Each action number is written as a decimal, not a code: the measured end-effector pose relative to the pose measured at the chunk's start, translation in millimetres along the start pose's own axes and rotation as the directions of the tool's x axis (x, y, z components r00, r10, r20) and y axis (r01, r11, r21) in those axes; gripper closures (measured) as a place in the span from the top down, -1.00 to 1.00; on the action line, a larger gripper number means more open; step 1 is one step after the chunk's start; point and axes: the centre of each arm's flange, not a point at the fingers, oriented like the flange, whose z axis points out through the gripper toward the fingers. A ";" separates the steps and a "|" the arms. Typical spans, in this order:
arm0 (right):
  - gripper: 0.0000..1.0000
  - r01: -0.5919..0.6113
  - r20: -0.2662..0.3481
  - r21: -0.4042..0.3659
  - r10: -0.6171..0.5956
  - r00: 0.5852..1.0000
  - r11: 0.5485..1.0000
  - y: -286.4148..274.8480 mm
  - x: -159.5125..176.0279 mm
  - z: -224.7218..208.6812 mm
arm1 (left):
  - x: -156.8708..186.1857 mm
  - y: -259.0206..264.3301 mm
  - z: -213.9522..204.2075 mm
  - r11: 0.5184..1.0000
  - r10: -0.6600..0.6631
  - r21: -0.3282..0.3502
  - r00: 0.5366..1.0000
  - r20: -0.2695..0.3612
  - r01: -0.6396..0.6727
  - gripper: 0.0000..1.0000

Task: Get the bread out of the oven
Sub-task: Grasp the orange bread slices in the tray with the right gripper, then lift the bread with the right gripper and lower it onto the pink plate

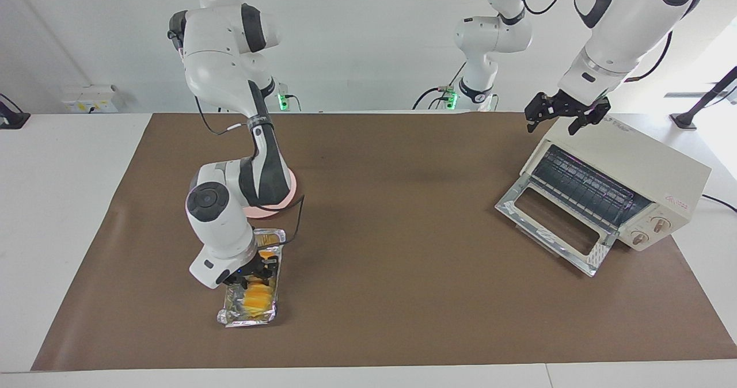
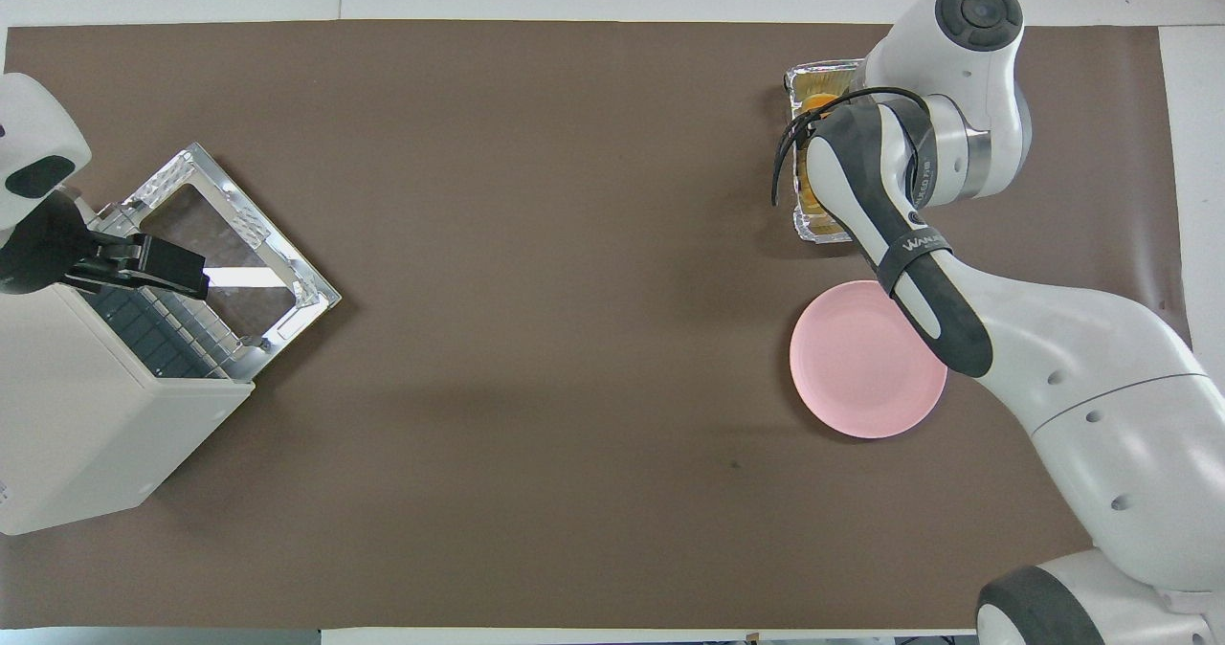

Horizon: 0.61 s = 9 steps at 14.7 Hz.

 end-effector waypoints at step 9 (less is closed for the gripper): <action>-0.84 -0.017 0.088 -0.003 0.017 0.996 1.000 12.5 -15.6 -47.5 | 0.0 0.2 0.0 1.000 0.000 0.000 1.000 0.000 0.000 1.00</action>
